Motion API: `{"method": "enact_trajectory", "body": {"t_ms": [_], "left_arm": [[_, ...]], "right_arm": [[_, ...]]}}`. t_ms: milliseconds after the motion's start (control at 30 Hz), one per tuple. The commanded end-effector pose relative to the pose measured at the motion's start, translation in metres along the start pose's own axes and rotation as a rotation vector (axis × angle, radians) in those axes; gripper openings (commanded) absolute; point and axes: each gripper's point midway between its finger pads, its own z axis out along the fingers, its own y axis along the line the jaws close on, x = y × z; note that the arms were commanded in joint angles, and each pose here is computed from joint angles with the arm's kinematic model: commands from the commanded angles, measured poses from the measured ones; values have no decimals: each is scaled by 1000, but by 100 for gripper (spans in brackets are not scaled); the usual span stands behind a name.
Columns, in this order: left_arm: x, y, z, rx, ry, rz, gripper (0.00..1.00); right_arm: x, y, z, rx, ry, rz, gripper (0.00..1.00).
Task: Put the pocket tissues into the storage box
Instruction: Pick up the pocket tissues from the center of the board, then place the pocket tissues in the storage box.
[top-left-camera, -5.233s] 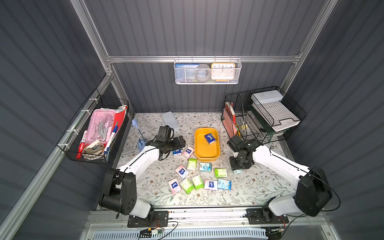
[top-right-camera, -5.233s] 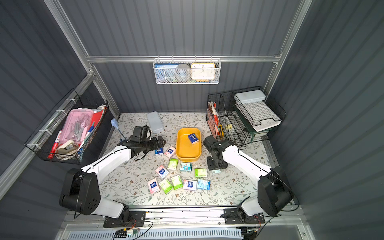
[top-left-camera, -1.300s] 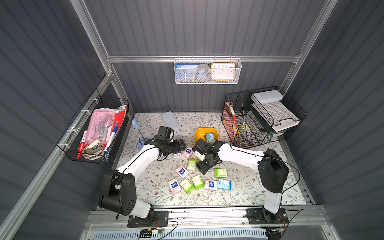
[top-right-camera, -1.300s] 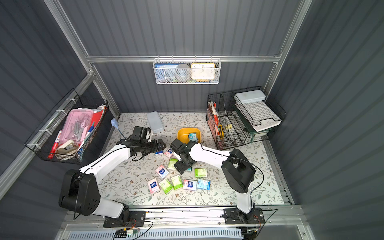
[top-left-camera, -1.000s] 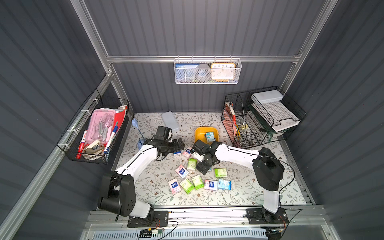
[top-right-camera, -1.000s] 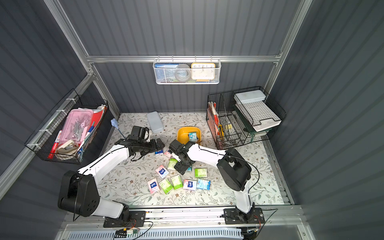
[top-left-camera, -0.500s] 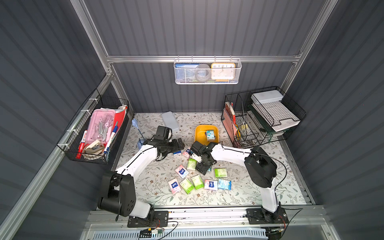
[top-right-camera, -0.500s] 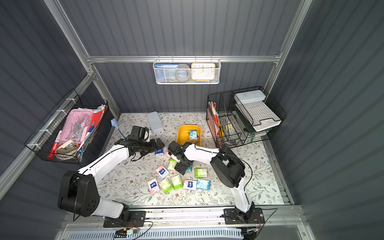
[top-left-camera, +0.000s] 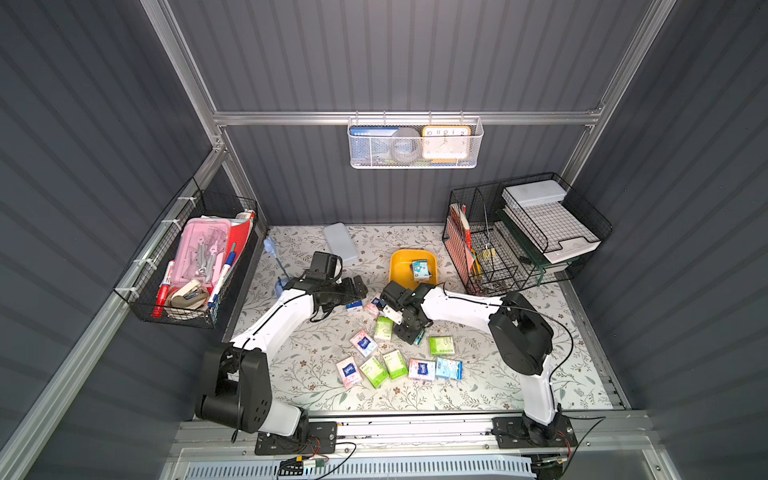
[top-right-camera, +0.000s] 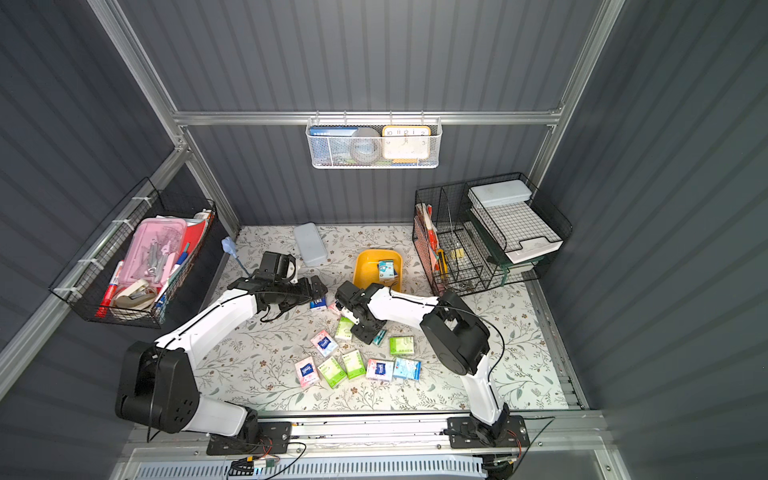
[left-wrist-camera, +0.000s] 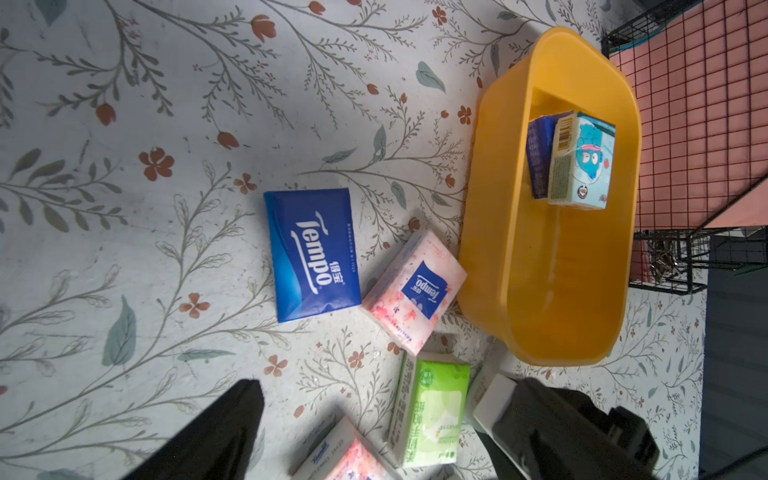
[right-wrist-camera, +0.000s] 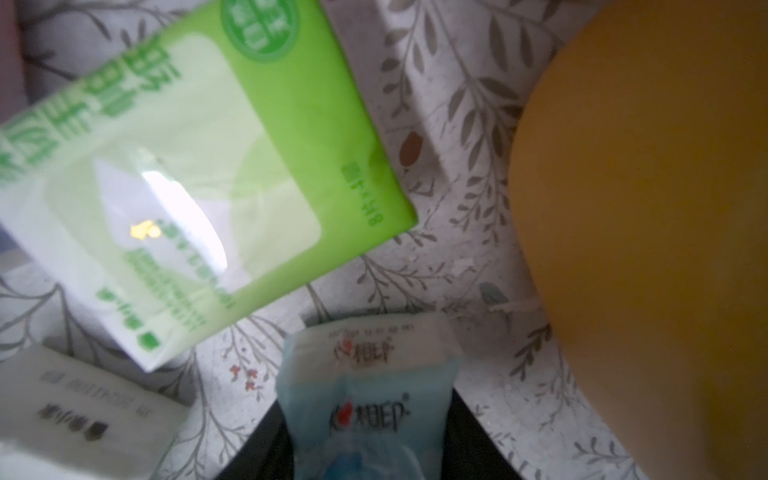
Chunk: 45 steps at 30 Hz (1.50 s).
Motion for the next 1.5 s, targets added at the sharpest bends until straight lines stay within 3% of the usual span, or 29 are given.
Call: {"method": "enact_trajectory", "body": {"t_ms": [0, 400, 733, 933, 1100, 1300, 1467], "left_arm": [[-8, 6, -10, -30, -27, -19, 99], [-22, 26, -7, -150, -25, -13, 99], [-16, 48, 7, -240, 13, 6, 99], [-5, 50, 7, -232, 40, 10, 99], [2, 49, 6, -221, 59, 17, 99], [8, 52, 4, -237, 87, 30, 99], [10, 53, 1, -240, 92, 40, 99]], "right_arm": [[13, -5, -10, 18, 23, 27, 44], [27, 8, -87, -88, -84, 220, 41], [-34, -42, -133, 31, -227, 437, 41], [-75, -103, -125, 126, -272, 665, 41], [-100, -134, -106, 107, -319, 824, 40], [-118, -161, -77, 123, -370, 940, 40], [-132, -170, -51, 116, -384, 948, 42]]}}
